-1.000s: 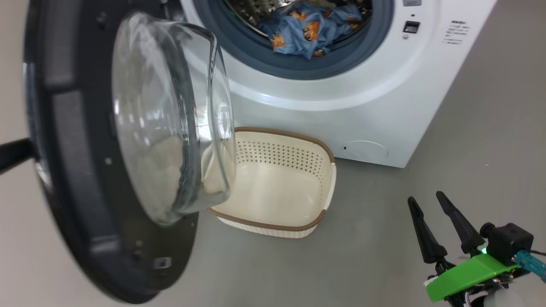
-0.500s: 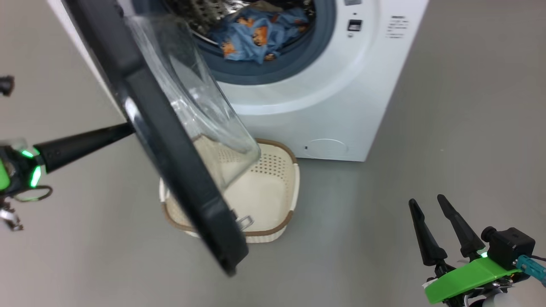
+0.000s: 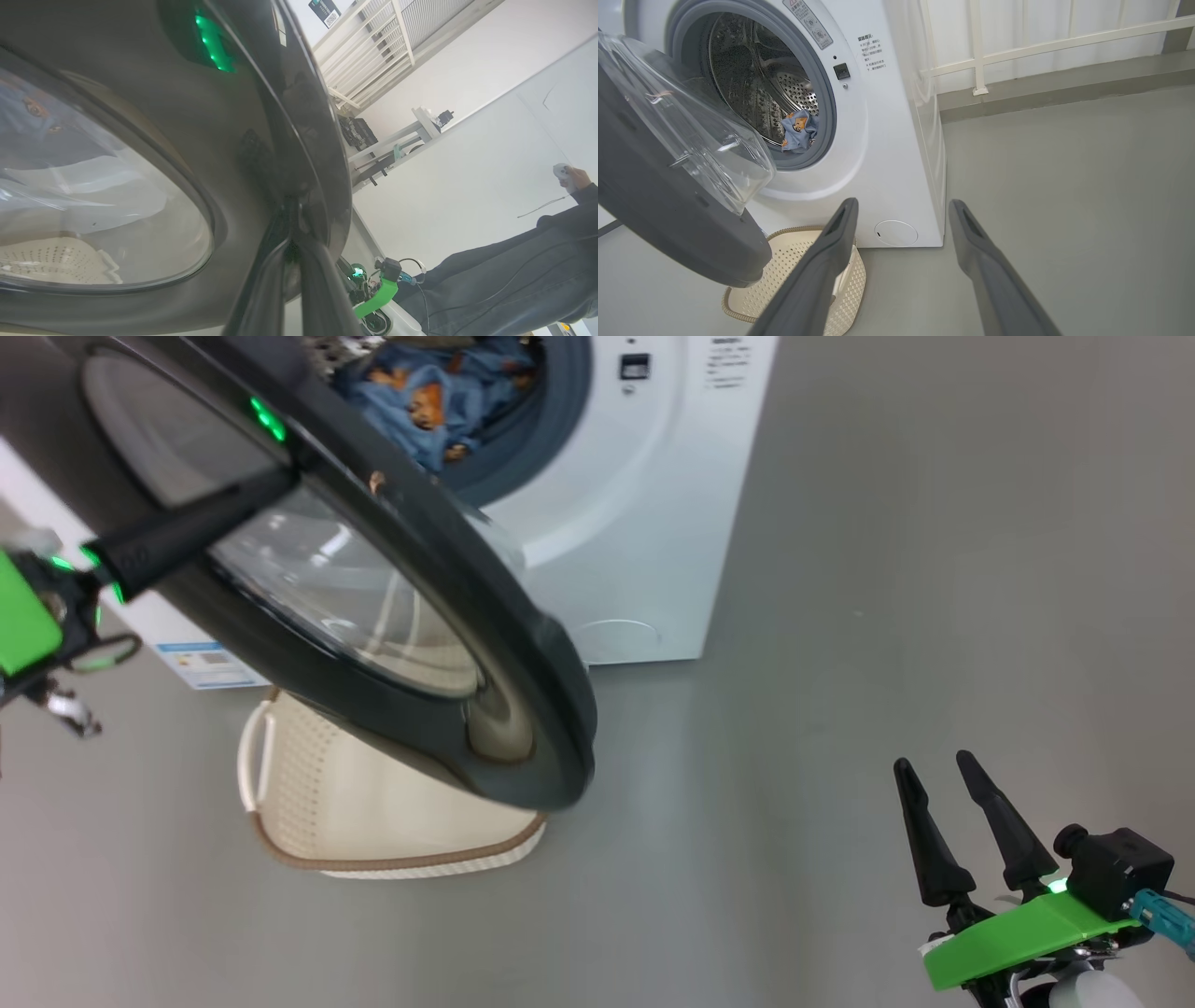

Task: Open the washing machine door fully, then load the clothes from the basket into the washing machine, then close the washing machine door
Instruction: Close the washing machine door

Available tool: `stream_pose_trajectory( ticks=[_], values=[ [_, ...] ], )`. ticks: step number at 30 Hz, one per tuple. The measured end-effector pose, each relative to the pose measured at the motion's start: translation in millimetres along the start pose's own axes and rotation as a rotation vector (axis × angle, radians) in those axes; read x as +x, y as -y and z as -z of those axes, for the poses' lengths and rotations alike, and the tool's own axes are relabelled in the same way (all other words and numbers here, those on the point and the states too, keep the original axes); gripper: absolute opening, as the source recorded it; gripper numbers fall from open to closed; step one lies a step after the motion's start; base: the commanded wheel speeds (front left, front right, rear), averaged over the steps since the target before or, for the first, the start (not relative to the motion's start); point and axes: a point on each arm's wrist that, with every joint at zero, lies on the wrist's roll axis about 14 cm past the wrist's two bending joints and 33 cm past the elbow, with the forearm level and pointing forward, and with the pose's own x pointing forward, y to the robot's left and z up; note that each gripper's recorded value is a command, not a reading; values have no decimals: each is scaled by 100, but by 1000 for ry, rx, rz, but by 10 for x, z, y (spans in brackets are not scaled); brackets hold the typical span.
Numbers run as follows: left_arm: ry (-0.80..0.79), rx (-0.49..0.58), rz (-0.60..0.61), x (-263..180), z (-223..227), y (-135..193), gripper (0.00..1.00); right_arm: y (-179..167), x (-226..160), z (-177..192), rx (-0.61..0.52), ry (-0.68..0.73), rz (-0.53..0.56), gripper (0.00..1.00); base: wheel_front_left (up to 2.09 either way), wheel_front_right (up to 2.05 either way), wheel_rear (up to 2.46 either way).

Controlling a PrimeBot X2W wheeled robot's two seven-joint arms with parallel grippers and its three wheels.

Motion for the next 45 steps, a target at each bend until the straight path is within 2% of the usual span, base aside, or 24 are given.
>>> stream_pose_trajectory(
  ticks=[6, 12, 18, 23, 24, 26, 27, 28, 36, 45],
  values=[
    [63, 24, 12, 315, -127, -48, 0, 149, -55, 7, 3, 0, 53, 100, 0, 0, 0],
    [45, 5, 12, 451, -54, -130, 0, 203, -63, 37, 4, -7, 74, 100, 0, 0, 0],
    [61, 10, -36, 311, -42, -217, 0, 145, 0, 20, 5, 0, 54, 100, 0, 0, 0],
    [93, -50, -142, 0, 209, -490, 0, 65, 39, -10, 2, 7, 26, 100, 0, 0, 0],
    [97, -57, -165, -60, 265, -538, 11, 54, 41, -18, 0, 8, 21, 100, 0, 0, 0],
    [104, -70, -211, -180, 385, -637, 42, 37, 43, -40, -5, 12, 12, 100, 0, 0, 0],
    [104, -75, -234, -235, 452, -681, 87, 30, 44, -49, -8, 14, 8, 100, 0, 0, 0],
    [101, -80, -258, -290, 528, -727, 100, 21, 46, -61, -11, 16, 4, 100, 0, 0, 0],
    [152, -128, -413, -655, 990, -1034, 100, 25, -10, -85, -32, 13, -8, 100, 0, 0, 0],
    [262, -151, -509, -867, 1299, -1208, 100, 154, -123, -82, -52, 1, 20, 100, 0, 0, 0]
  ],
)
